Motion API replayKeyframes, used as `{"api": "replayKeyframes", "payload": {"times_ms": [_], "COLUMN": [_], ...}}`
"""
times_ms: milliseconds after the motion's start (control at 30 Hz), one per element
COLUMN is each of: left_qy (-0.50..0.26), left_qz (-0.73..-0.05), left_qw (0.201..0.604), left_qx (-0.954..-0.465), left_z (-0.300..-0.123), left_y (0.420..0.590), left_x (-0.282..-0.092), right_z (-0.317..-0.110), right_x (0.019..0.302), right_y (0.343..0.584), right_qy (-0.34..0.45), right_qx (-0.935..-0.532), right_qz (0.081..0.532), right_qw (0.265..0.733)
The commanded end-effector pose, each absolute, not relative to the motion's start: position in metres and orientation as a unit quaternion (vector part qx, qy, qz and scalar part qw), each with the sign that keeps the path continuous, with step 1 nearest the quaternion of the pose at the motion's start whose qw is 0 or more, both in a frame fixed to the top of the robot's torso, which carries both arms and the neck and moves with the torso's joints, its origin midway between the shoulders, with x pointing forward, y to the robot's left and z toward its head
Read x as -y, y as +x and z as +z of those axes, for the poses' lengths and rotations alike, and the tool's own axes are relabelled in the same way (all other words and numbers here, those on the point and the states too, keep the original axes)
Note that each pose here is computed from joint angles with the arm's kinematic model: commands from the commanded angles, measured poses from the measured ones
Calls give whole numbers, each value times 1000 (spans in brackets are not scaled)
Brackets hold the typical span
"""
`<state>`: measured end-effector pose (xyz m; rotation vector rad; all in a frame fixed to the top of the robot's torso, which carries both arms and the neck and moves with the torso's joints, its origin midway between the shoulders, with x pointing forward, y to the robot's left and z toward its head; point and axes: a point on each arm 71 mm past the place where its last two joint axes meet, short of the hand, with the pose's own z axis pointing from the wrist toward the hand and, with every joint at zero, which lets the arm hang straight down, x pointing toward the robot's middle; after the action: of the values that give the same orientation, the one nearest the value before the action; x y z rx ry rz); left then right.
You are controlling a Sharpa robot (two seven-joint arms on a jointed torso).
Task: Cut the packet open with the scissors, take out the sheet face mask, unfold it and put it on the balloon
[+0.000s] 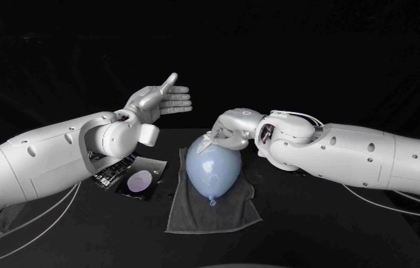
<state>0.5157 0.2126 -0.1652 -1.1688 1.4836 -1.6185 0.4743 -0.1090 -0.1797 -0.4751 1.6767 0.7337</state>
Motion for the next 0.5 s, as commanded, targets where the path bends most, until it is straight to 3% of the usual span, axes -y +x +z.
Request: {"api": "replayKeyframes", "payload": {"times_ms": [33,233,500], "left_qy": [-442,-424,-348], "left_qz": [-619,-629,-650], "left_qw": [321,320,333], "left_qx": [-565,-568,-588], "left_z": [-164,-162,-157], "left_y": [515,514,511], "left_x": [-211,-209,-200], "right_z": [-171,-158,-145], "right_x": [109,115,128], "right_y": [472,470,477], "right_qy": [-189,-137,-64], "right_qx": [-674,-633,-645], "right_qz": [343,386,404], "right_qw": [626,657,645]}}
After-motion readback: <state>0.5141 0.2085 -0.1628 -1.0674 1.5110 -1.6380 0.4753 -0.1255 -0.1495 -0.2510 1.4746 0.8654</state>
